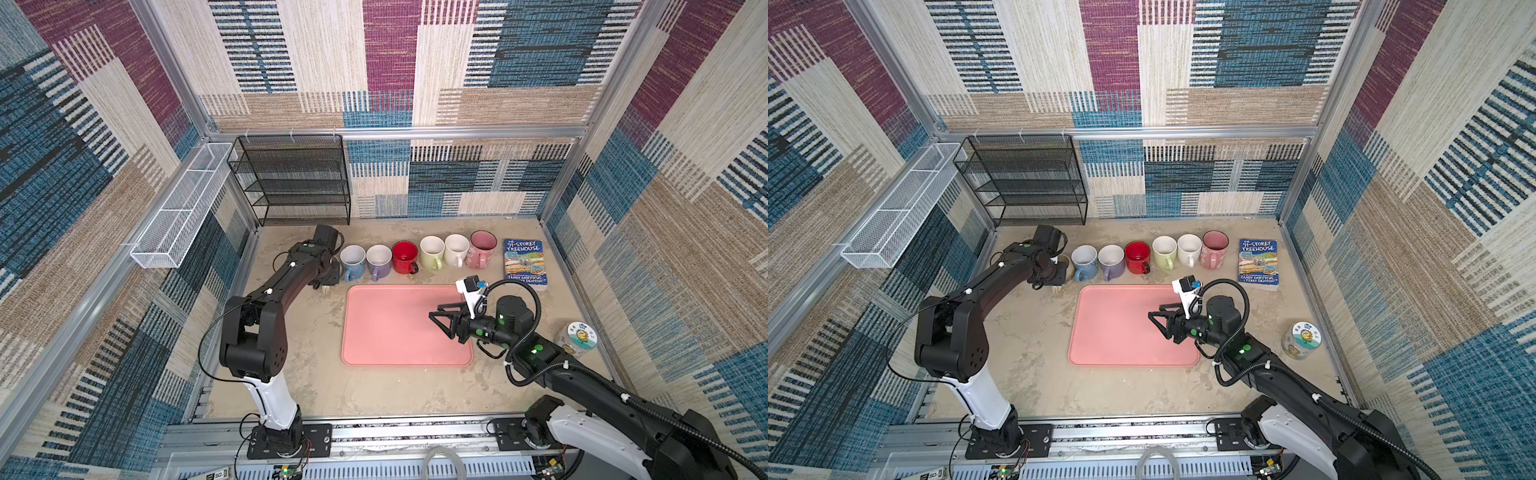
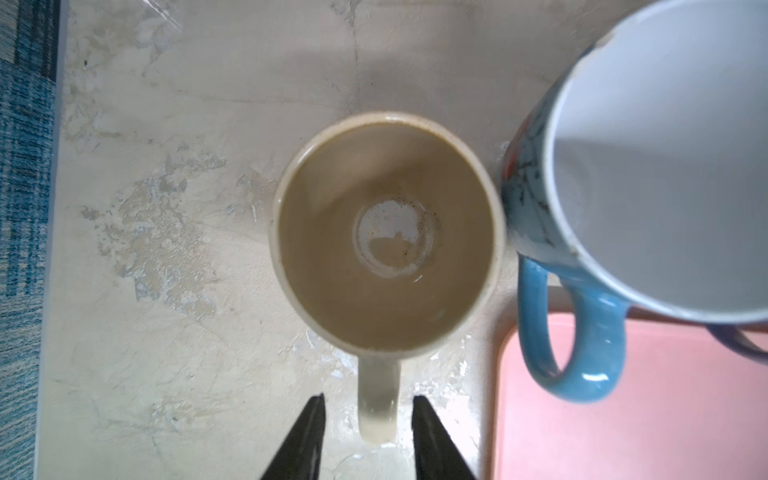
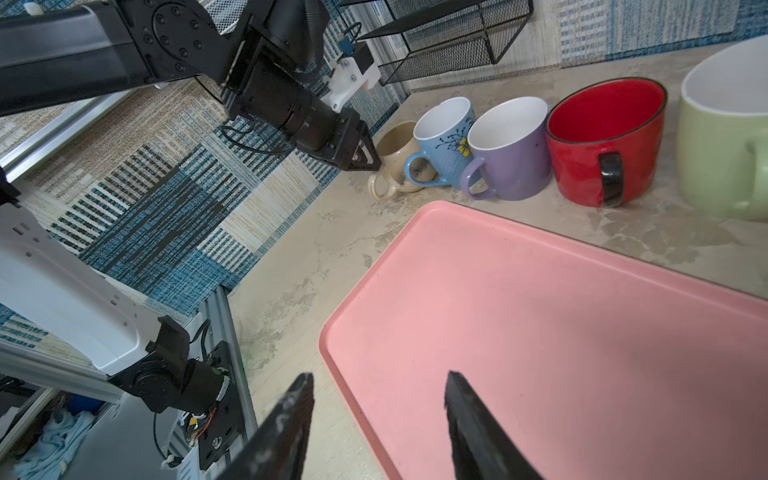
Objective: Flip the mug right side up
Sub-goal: 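Open the left gripper and withdraw it while the right gripper moves toward the book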
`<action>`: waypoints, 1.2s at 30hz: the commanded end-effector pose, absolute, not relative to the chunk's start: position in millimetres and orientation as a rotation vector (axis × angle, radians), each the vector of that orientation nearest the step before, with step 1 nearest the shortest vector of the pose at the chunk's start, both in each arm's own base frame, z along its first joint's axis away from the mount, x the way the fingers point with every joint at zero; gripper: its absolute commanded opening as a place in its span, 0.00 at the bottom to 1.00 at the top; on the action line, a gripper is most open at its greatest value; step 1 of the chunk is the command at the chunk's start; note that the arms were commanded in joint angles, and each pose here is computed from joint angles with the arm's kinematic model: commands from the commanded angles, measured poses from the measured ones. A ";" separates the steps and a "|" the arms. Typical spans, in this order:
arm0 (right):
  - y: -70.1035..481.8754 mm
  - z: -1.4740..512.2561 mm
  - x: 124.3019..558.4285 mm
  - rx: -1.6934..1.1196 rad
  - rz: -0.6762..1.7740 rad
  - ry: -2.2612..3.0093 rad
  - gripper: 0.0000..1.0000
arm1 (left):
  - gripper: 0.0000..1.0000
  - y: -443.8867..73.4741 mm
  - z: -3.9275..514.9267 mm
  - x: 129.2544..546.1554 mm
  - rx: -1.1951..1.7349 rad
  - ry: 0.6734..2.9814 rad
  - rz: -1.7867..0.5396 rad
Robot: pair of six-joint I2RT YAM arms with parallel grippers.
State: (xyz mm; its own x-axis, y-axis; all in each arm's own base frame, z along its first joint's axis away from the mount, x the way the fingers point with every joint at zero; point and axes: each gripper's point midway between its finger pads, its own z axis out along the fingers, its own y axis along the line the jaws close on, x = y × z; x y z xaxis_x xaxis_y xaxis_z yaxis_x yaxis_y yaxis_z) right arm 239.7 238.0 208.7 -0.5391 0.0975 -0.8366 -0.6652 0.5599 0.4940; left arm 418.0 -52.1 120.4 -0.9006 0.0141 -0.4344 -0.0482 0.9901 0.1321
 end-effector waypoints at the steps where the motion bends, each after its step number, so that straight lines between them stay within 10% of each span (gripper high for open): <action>1: 226.0 217.7 253.6 -0.417 0.946 1.861 0.59 | 0.46 -54.7 136.1 412.6 -0.041 2.643 0.145; 10: 181.5 223.4 284.4 -0.225 0.630 1.833 0.99 | 0.74 -50.8 185.1 386.2 -0.056 2.402 0.051; 21: 81.0 203.3 307.4 0.105 0.051 1.677 1.00 | 0.78 -34.8 197.8 367.7 0.009 2.052 0.090; 36: -14.9 163.3 329.2 0.353 -0.242 1.635 1.00 | 0.79 -12.1 110.7 404.7 0.070 2.173 0.131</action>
State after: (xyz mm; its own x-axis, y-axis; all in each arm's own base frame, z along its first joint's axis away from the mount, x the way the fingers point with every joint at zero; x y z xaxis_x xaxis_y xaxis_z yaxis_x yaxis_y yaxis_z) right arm 324.3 -7.1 157.2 -0.1346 0.0343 -0.9903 0.3471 0.9377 -0.0147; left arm 389.6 -7.7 105.1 -0.6254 0.0916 -0.7749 -0.0307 0.9894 0.1417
